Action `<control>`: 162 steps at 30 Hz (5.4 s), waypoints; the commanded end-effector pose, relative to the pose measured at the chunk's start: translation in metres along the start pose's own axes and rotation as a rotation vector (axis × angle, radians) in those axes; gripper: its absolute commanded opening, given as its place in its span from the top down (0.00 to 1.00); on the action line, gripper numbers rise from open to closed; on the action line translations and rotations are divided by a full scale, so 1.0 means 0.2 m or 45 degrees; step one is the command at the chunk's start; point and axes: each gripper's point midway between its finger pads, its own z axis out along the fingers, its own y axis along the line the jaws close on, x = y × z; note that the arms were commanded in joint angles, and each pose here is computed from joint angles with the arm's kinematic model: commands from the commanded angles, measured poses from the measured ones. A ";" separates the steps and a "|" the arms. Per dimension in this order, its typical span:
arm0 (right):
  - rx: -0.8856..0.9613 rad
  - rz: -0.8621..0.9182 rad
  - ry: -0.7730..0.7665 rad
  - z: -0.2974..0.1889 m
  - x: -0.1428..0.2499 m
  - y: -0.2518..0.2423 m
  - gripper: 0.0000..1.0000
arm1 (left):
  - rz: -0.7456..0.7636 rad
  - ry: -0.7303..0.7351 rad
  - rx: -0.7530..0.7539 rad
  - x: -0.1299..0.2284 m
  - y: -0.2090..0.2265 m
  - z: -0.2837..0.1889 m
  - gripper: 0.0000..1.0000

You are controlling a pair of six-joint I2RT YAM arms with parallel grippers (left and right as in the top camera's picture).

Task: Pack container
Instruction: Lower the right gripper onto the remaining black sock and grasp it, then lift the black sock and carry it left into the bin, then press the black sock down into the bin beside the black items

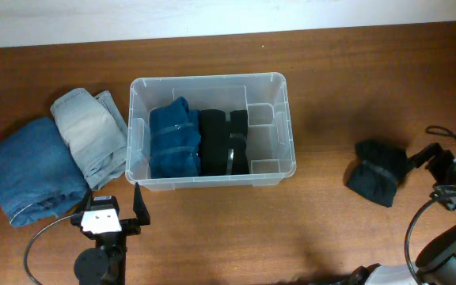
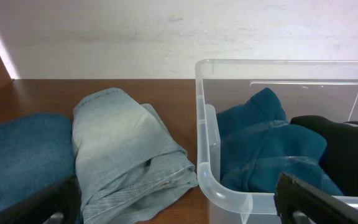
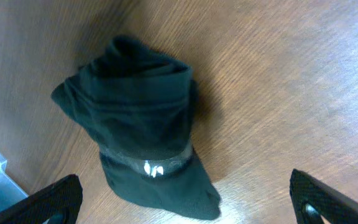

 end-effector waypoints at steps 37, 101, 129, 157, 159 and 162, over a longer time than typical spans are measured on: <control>-0.121 -0.116 0.152 0.43 0.18 0.08 0.30 | 0.019 -0.002 0.006 0.01 0.00 0.00 0.01; -0.086 -1.003 0.204 0.19 1.10 1.70 0.93 | 0.019 -0.002 0.006 0.01 0.00 0.00 0.01; 0.084 -0.858 0.208 0.35 1.10 1.59 0.96 | 0.019 -0.002 0.006 0.01 0.00 0.00 0.01; -0.024 -0.860 0.308 0.38 1.19 1.63 0.88 | 0.018 -0.002 0.006 0.01 0.00 0.00 0.01; -0.026 -0.882 0.310 0.38 1.19 1.63 0.66 | 0.019 -0.002 0.006 0.01 0.00 0.00 0.01; -0.017 -0.929 0.313 0.38 1.19 1.61 0.50 | 0.019 -0.002 0.006 0.01 0.00 0.00 0.01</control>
